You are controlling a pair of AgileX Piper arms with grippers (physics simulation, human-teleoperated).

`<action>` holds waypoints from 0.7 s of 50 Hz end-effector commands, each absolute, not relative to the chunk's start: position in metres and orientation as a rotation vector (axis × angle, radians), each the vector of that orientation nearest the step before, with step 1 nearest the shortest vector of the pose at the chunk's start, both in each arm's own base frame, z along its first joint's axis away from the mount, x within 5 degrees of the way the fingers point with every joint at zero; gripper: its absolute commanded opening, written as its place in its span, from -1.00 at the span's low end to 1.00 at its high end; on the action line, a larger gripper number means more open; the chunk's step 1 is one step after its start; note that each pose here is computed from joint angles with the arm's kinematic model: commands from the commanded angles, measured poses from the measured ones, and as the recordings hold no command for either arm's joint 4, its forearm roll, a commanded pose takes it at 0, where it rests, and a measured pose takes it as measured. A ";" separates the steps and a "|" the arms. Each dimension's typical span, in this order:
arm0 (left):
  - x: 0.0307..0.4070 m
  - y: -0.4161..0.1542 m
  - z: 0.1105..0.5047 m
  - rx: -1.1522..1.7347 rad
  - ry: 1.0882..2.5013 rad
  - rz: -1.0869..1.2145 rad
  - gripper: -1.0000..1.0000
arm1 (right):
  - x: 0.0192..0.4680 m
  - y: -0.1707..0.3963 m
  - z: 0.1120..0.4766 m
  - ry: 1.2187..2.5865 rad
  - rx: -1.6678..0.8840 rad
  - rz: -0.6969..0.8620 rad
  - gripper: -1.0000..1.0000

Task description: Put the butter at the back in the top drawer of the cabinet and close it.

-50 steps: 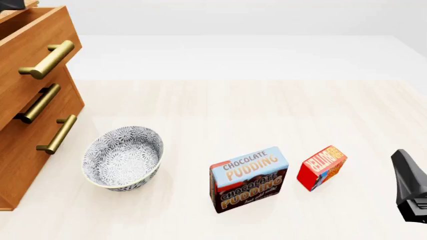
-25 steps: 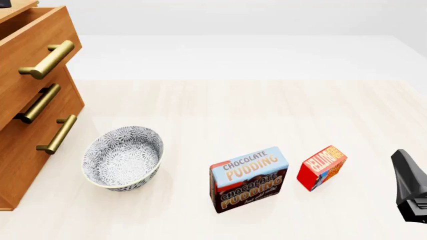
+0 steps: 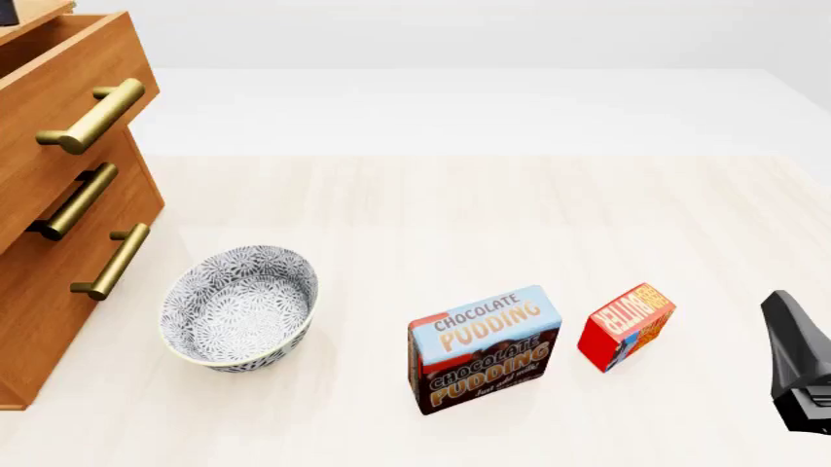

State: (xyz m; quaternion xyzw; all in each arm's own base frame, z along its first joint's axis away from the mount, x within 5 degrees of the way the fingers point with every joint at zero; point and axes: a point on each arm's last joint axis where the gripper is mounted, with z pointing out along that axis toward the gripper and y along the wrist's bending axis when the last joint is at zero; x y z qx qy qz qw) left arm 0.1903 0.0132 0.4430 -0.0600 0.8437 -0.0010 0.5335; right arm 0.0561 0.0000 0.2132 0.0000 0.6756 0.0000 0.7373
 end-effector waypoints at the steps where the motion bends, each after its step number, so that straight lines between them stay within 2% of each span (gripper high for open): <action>1: 0.197 0.014 0.434 -0.159 2.025 -0.007 1.00 | 0.056 0.000 0.213 1.484 0.000 0.000 1.00; 35: 0.217 0.019 0.409 -0.199 2.067 -0.011 1.00 | 0.056 0.000 0.213 1.484 0.000 0.000 1.00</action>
